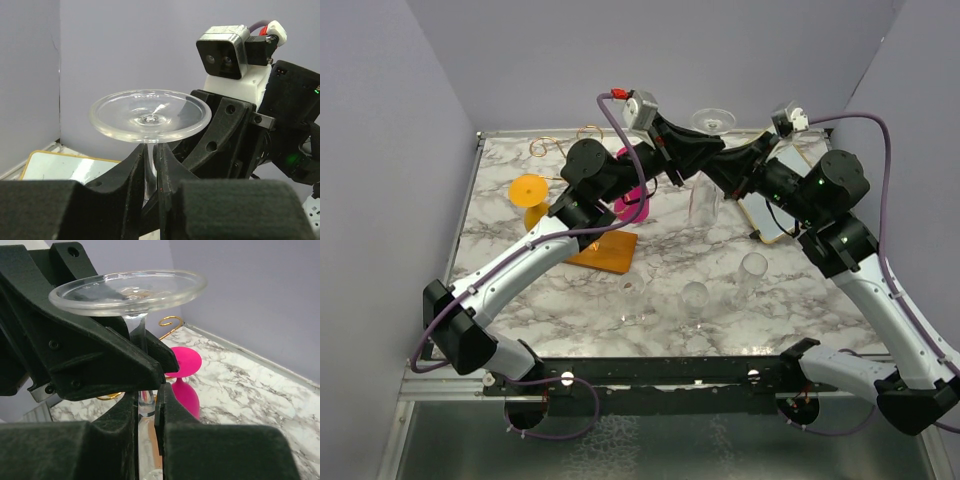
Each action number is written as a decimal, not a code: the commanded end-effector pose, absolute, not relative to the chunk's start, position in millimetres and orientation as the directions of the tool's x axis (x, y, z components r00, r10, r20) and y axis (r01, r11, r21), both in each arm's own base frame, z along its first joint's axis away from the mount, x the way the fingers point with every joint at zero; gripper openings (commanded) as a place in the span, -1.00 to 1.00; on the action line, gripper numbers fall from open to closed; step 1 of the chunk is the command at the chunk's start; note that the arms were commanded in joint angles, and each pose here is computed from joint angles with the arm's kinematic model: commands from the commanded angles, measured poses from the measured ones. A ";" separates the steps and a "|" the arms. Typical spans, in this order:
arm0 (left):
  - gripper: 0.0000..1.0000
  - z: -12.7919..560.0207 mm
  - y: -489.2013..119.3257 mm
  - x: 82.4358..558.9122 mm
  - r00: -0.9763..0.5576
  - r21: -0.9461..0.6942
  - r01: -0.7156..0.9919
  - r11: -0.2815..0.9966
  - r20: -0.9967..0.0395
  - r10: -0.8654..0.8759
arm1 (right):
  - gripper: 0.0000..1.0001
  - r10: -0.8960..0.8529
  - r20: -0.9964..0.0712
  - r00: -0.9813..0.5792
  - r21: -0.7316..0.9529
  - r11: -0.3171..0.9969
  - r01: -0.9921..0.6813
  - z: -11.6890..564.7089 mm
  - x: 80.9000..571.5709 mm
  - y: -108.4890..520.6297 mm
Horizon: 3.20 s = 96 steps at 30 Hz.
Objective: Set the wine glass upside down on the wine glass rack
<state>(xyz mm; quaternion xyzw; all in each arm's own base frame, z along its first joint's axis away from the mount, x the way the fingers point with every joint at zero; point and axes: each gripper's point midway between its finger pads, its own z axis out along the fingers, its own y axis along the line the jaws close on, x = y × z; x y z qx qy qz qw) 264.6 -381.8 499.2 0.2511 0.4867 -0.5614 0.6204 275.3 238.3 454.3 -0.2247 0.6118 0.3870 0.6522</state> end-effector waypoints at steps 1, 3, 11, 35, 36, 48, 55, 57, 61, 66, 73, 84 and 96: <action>-0.52 528.4 -365.4 242.3 -0.095 -0.227 0.953 0.200 -0.852 -0.515 | -0.98 0.264 -0.961 0.078 0.127 0.675 -0.726 471.8 283.6 220.2; -0.27 528.6 -363.8 241.8 -0.108 -0.242 0.950 0.198 -0.847 -0.521 | -0.98 0.263 -0.960 0.099 0.116 0.692 -0.712 470.8 285.4 216.6; 0.25 534.3 -353.2 240.2 -0.192 -0.351 0.916 0.193 -0.808 -0.556 | -0.98 0.223 -0.960 0.172 0.055 0.747 -0.662 464.8 293.2 206.1; 0.18 496.8 -365.9 288.8 -0.700 -0.853 0.511 0.105 -0.484 -0.525 | -0.98 0.093 -0.940 0.329 -0.161 0.728 -0.666 450.5 285.3 207.8; 0.16 497.0 -366.5 288.2 -0.703 -0.853 0.512 0.103 -0.485 -0.520 | -0.98 0.090 -0.941 0.326 -0.162 0.726 -0.668 449.3 285.8 208.4; -0.66 493.0 -371.0 284.3 -0.729 -0.857 0.507 0.093 -0.484 -0.484 | -0.98 0.063 -0.951 0.303 -0.165 0.726 -0.668 438.1 299.6 215.2; -1.00 505.1 -362.3 289.3 -0.716 -0.854 0.515 0.066 -0.472 -0.515 | -0.97 0.078 -0.960 0.270 -0.132 0.722 -0.679 434.3 299.6 216.6; -1.00 513.4 -359.9 292.8 -0.707 -0.850 0.524 0.052 -0.468 -0.530 | -0.81 0.083 -0.965 0.250 -0.114 0.724 -0.680 432.4 299.8 216.2; -1.00 530.7 -357.9 302.5 -0.686 -0.839 0.544 0.030 -0.465 -0.559 | -0.36 0.097 -0.970 0.224 -0.085 0.727 -0.682 431.3 295.4 213.4; -1.00 546.2 -355.1 326.0 -0.656 -0.826 0.563 0.029 -0.467 -0.593 | -0.08 0.112 -0.970 0.214 -0.062 0.742 -0.668 428.6 285.2 203.8; -1.00 555.1 -343.6 366.2 -0.597 -0.817 0.571 0.074 -0.475 -0.647 | 0.06 0.125 -0.975 0.182 -0.026 0.753 -0.657 422.8 270.8 192.8; -1.00 542.1 -262.4 441.2 -0.395 -0.818 0.490 0.301 -0.516 -0.760 | 0.05 0.188 -0.977 0.104 0.065 0.718 -0.693 418.3 250.8 192.1; -1.00 506.1 -145.3 455.1 -0.233 -0.819 0.308 0.485 -0.559 -0.796 | 0.05 0.196 -0.978 0.070 0.089 0.697 -0.712 415.4 248.0 196.6</action>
